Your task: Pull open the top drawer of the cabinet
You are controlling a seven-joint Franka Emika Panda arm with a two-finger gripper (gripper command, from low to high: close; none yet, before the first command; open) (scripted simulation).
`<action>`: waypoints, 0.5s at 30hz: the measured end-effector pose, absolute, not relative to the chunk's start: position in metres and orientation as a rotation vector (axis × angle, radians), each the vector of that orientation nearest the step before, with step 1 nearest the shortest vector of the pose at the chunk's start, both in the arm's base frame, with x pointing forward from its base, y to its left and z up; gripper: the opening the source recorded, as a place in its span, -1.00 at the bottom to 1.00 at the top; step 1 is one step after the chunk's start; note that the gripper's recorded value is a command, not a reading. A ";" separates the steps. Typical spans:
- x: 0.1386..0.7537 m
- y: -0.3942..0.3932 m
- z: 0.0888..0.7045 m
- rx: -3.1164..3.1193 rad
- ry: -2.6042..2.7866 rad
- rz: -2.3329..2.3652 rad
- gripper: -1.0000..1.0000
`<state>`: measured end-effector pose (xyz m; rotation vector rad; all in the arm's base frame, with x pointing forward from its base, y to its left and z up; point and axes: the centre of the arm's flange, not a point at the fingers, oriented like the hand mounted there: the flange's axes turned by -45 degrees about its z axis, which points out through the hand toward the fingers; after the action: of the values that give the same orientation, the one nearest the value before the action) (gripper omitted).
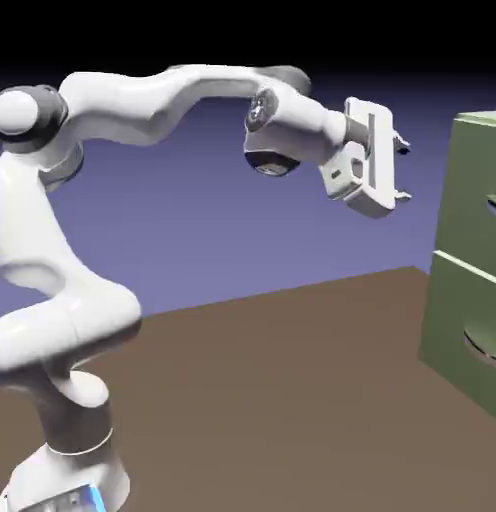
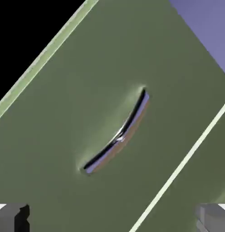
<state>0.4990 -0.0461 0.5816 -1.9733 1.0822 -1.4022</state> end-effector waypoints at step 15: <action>0.597 -0.067 0.510 -1.515 1.168 -1.279 0.00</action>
<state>0.5973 -0.0670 0.5100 -1.5152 1.1679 -1.2791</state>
